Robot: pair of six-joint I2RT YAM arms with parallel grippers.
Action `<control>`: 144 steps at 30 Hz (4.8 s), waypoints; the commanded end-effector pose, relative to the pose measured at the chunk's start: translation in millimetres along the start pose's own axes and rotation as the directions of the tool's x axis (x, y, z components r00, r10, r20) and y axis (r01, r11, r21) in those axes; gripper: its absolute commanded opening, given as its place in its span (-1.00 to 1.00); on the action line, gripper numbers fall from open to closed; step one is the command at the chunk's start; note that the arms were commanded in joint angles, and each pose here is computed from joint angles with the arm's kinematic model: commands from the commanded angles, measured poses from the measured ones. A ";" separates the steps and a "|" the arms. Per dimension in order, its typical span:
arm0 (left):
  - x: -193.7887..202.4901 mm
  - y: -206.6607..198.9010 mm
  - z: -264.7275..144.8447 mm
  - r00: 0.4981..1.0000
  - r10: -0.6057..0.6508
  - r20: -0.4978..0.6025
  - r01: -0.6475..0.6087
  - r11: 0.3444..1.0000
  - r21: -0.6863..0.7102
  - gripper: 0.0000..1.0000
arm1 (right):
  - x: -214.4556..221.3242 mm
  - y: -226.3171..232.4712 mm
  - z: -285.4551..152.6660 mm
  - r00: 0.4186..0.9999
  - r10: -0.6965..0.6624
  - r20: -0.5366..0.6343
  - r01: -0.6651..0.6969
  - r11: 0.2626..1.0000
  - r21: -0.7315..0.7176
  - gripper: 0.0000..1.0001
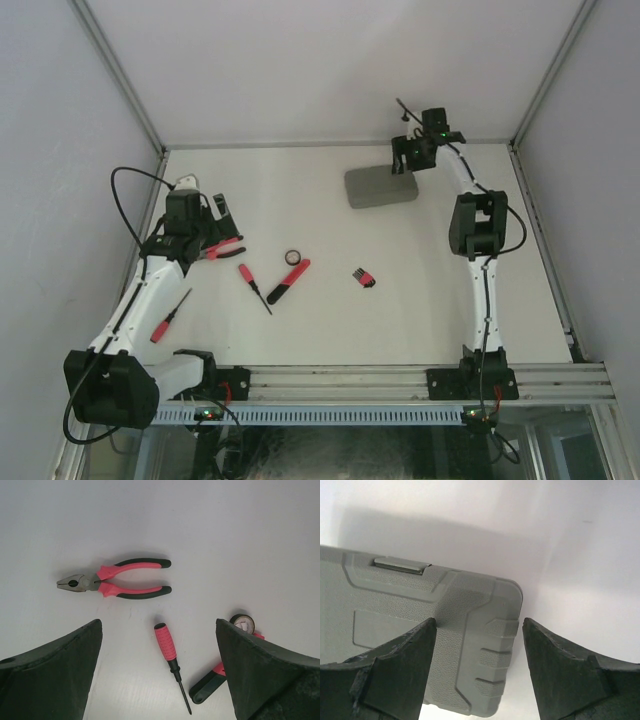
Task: Sort the tools into containers
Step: Move the storage box to the center of the board, then move the engineering item at the center of the board.
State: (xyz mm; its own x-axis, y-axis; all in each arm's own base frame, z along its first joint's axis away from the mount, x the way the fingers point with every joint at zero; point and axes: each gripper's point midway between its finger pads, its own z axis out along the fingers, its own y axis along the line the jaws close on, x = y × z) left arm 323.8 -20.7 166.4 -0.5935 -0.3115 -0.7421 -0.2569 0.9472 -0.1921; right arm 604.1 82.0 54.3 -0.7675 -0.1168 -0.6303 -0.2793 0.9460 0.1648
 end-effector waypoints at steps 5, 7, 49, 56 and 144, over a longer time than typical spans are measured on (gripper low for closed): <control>-24.0 -13.3 -13.2 0.998 -0.015 0.053 0.012 0.998 0.061 0.96 | 64.2 83.7 -5.1 0.926 -0.300 -0.230 0.270 0.951 -0.153 0.41; -23.7 -15.6 -13.5 0.999 -0.014 0.049 0.011 0.997 0.072 0.95 | 62.2 99.0 -11.5 0.920 -0.321 -0.225 0.283 0.941 -0.187 0.41; -25.6 -22.7 -11.2 0.999 0.001 0.052 -0.006 0.994 0.108 0.95 | -38.3 311.7 -24.9 0.979 -0.039 0.203 0.080 0.976 -0.203 0.61; -28.2 -24.5 -14.1 0.998 0.000 0.061 -0.008 0.993 0.120 0.95 | -23.6 308.1 3.8 0.985 -0.058 0.163 0.087 0.981 -0.176 0.61; -40.0 -137.2 -12.4 0.979 0.196 0.054 -0.203 0.935 0.292 0.97 | 207.2 203.3 -154.2 0.964 0.266 -0.017 -0.266 0.964 0.017 0.41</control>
State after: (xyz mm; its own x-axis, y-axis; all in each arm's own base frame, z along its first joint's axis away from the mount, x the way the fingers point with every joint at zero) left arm 364.0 -141.7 201.9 -0.6497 -0.1321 -0.7486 0.0796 0.9676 -0.2398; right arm 302.0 197.6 67.5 -0.8541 0.1327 -0.5029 -0.0725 0.9271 0.3678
